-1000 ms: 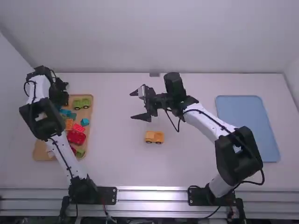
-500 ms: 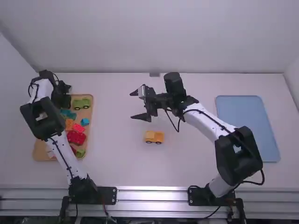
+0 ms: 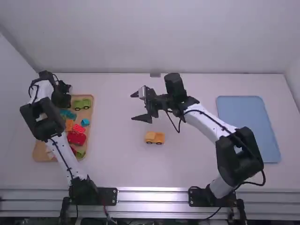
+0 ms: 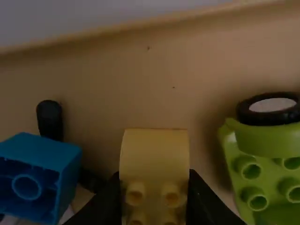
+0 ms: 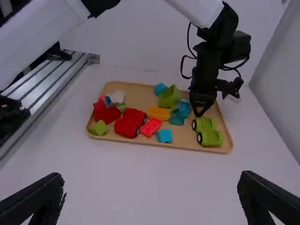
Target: Assemble lego blocks to make yellow taxi
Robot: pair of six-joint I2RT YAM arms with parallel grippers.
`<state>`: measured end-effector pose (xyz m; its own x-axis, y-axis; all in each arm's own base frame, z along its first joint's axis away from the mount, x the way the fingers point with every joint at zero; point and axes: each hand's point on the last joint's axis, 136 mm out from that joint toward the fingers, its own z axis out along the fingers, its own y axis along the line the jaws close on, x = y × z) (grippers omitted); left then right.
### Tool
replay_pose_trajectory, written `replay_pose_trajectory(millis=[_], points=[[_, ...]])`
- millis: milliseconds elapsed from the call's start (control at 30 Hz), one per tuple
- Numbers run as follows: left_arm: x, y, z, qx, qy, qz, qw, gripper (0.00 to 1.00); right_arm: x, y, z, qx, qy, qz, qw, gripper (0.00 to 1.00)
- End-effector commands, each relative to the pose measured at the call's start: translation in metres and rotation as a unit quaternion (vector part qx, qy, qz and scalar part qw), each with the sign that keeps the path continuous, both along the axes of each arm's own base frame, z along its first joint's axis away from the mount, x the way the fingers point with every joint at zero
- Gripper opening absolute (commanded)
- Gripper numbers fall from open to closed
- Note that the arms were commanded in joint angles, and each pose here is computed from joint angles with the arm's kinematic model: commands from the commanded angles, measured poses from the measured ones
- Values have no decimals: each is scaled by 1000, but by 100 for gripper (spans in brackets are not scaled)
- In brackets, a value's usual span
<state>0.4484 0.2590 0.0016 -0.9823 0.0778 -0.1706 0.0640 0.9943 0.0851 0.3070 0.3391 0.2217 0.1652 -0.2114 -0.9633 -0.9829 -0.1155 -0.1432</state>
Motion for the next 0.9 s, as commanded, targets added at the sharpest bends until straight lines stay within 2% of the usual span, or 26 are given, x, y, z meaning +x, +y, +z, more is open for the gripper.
replay_pose_trajectory(millis=[0,67,100,200,300,433,767,833,867], points=[[-6,-3,-8,-18,12,26,999,19,7,-1,11,8,-10,-4,1000,99],[-3,-1,0,-17,6,40,999,35,9,-5,12,6,-8,-9,1000,99],[-2,-1,3,-18,5,45,999,49,8,-7,13,6,-5,-9,1000,99],[-5,-1,5,-19,11,47,999,53,7,-8,15,6,-3,-8,1000,99],[-5,-2,1,-19,11,46,999,52,8,-9,15,6,-2,-10,1000,99],[-6,1,-1,-20,9,53,998,46,6,-7,15,5,-2,-8,1000,99],[-14,6,-18,0,23,56,998,47,2,-3,15,7,-5,-1,1000,99],[-15,6,-17,1,25,57,998,36,4,-5,15,7,-6,-4,1000,99],[-14,6,-16,0,22,56,998,26,4,-5,16,7,-6,-4,1000,99]])
